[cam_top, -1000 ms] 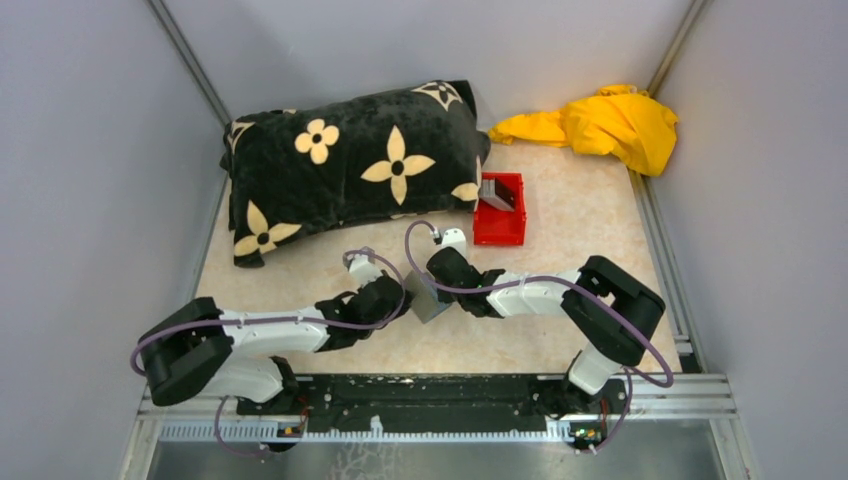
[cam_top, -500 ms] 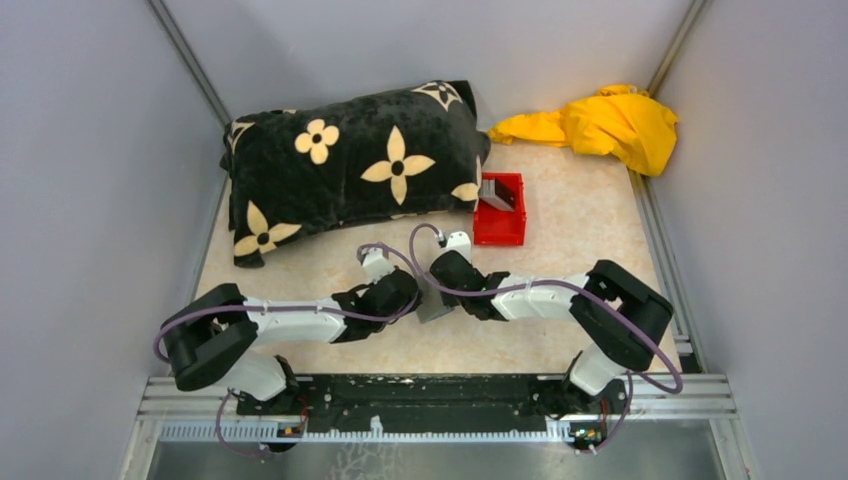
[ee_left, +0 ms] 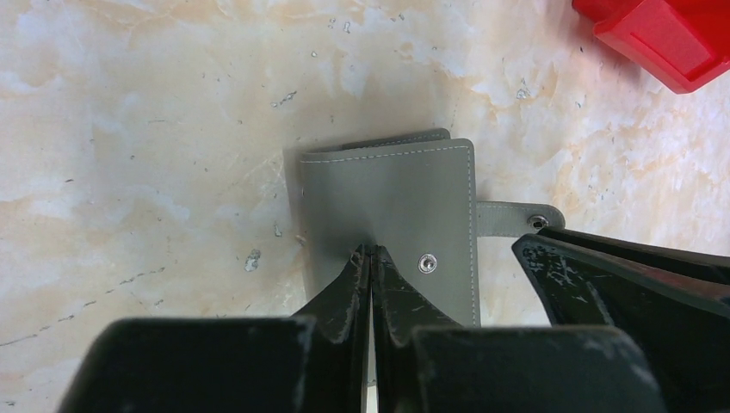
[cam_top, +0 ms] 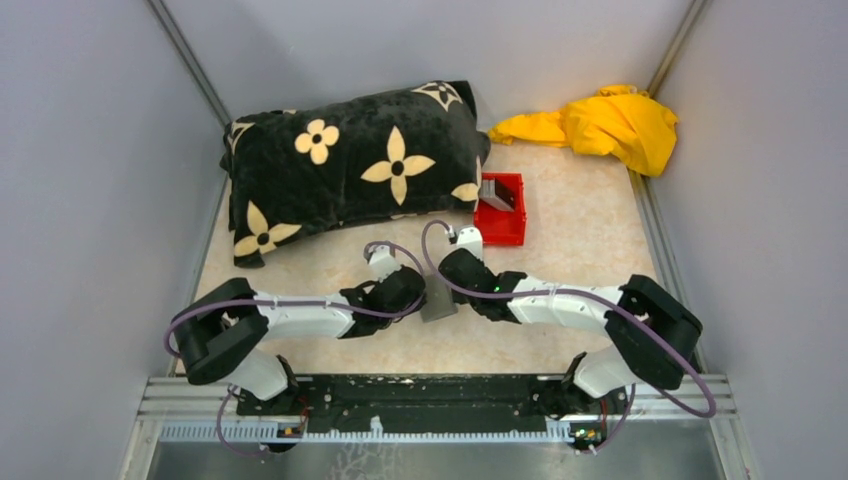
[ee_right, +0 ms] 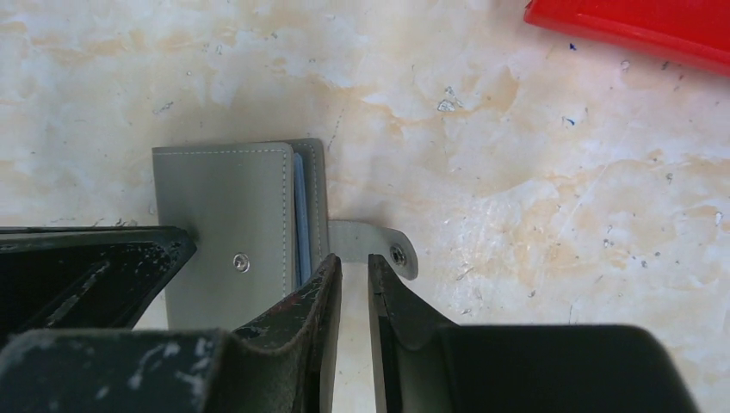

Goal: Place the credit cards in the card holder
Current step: Close the card holder at the center of the board.

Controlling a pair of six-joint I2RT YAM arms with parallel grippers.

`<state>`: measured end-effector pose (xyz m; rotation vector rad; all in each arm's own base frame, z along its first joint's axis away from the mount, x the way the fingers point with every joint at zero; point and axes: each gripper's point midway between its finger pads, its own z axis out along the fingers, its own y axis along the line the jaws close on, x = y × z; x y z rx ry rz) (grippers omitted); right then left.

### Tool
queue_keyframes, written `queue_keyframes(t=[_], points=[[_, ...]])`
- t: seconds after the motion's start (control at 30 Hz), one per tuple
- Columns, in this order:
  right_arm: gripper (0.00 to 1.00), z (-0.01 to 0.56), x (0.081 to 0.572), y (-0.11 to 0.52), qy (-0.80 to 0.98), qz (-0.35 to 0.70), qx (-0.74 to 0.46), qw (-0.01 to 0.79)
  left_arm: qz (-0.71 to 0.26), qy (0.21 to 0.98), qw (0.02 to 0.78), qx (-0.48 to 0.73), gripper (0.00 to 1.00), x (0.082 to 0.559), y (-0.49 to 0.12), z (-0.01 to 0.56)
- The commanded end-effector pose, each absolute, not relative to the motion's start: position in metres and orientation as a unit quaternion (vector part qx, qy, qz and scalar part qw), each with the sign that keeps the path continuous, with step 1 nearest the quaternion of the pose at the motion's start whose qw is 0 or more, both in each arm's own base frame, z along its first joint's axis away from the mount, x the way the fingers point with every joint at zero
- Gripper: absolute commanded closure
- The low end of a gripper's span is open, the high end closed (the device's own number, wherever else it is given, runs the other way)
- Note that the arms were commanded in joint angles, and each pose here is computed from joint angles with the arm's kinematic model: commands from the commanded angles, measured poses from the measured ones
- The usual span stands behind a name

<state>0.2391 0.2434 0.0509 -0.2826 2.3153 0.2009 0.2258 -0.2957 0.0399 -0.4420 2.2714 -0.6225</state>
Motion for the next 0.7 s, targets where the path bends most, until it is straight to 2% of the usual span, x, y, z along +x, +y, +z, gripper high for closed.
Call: queue_keyframes(t=[0.0, 0.13, 0.67], points=[[0.81, 0.077, 0.243, 0.243, 0.898, 0.087, -0.105, 0.418, -0.241, 0.890, 0.352, -0.162, 0.93, 0.223, -0.303, 0.040], [0.74, 0.081, 0.244, 0.240, 0.897, 0.081, -0.106, 0.421, -0.240, 0.895, 0.343, -0.154, 0.93, 0.222, -0.308, 0.037], [0.72, 0.082, 0.253, 0.216, 0.899, 0.062, -0.090, 0.423, -0.194, 0.917, 0.317, -0.143, 0.93, 0.218, -0.307, 0.018]])
